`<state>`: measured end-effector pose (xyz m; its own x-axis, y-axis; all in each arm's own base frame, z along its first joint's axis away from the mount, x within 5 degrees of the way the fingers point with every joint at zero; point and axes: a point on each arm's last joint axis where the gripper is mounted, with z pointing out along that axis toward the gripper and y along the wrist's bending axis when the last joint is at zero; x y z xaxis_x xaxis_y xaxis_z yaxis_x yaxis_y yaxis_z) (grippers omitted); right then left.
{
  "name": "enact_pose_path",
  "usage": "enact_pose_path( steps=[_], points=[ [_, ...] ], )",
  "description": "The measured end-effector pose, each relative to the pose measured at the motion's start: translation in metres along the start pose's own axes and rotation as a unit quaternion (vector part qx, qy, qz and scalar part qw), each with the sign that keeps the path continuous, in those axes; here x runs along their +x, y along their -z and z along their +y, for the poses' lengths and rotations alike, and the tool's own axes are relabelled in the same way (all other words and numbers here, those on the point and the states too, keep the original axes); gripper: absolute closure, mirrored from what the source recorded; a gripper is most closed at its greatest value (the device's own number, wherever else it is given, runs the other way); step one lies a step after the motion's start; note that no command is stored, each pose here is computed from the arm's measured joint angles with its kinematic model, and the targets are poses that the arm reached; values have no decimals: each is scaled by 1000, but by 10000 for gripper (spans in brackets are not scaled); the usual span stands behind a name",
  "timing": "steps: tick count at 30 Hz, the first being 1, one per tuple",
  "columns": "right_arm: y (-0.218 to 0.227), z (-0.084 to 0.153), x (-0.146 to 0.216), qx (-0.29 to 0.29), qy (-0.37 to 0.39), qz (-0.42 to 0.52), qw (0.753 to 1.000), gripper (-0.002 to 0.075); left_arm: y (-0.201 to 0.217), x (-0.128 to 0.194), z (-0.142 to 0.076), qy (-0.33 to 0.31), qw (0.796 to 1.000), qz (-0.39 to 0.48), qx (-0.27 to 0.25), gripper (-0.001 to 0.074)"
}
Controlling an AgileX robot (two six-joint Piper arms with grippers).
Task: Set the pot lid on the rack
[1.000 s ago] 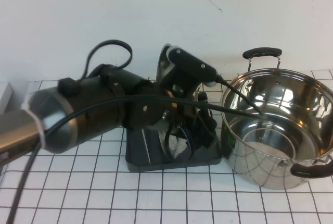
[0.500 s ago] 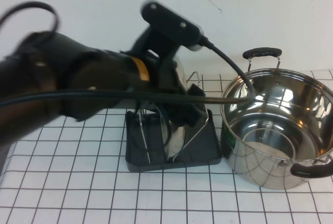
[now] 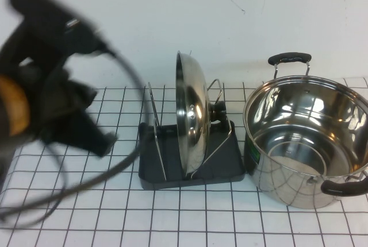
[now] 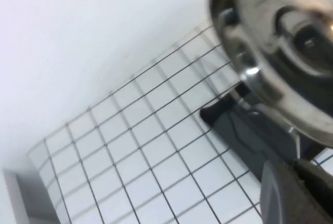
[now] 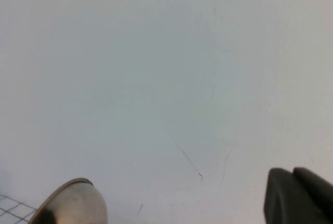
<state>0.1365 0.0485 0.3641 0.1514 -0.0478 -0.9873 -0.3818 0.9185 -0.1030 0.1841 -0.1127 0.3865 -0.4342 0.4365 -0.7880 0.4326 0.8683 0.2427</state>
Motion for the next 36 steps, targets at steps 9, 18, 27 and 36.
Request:
enact_pose_path(
  steps=[9,18,27,36],
  points=[
    [52,12,12,-8,7,-43,999,727,46,103,5,106,990,-94,19,735],
    [71,31,30,-90,34,-34,995,727,67,176,6,138,974,-176,27,736],
    [71,33,34,-99,51,-18,994,727,52,212,-2,135,976,-167,27,736],
    [71,34,36,-103,83,-9,991,727,32,233,-9,123,984,-123,26,736]
  ],
)
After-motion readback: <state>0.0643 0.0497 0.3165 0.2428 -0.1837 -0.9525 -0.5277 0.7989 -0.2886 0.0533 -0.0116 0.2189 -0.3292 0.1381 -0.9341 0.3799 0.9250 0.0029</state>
